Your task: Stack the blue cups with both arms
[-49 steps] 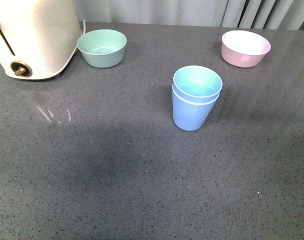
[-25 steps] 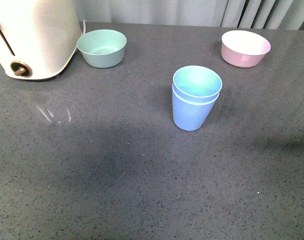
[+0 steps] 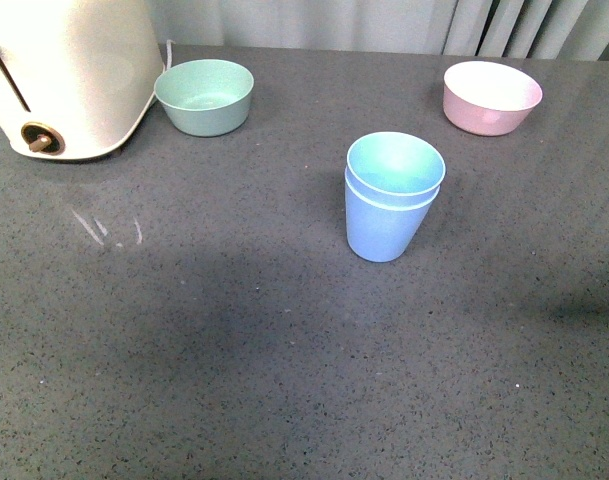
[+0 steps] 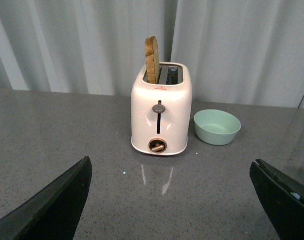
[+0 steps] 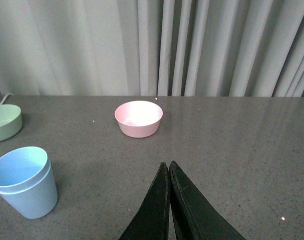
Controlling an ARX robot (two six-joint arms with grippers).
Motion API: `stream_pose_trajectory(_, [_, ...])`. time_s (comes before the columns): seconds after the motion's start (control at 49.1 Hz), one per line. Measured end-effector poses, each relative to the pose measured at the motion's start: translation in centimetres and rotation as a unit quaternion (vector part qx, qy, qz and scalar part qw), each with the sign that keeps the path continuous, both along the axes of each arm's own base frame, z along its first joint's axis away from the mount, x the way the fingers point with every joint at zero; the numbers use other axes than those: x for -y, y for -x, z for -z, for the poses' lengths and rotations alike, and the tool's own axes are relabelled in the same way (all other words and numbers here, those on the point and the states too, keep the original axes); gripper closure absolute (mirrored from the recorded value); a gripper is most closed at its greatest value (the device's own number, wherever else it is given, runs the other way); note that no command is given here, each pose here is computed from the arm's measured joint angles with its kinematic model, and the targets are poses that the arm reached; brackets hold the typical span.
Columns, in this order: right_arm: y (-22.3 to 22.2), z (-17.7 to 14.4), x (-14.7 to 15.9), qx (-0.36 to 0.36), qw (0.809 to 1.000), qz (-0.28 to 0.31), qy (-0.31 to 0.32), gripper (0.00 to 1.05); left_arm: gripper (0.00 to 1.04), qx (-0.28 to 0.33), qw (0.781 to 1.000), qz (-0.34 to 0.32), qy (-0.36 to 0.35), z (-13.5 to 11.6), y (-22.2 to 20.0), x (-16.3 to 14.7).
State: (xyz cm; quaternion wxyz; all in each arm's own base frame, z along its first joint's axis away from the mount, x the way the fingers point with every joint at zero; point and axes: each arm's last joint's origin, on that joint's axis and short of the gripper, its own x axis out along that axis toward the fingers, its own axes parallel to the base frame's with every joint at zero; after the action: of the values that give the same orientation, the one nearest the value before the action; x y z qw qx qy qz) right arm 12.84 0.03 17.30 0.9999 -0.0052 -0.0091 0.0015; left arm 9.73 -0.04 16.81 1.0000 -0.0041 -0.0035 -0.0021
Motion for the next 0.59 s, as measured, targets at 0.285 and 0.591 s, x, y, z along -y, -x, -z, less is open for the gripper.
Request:
stream_pose_trajectory(0.285, [1.0, -0.1, 0.0, 0.002, 1.0, 0.0, 0.0, 1.03, 0.09, 0.0, 1.0, 0.0, 0.0, 0.0, 0.0, 0.0])
stream_pose_trajectory(0.591, [1.7, -0.1, 0.0, 0.003, 1.0, 0.0, 0.0, 1.03, 0.09, 0.0, 1.0, 0.0, 0.0, 0.0, 0.0, 0.0])
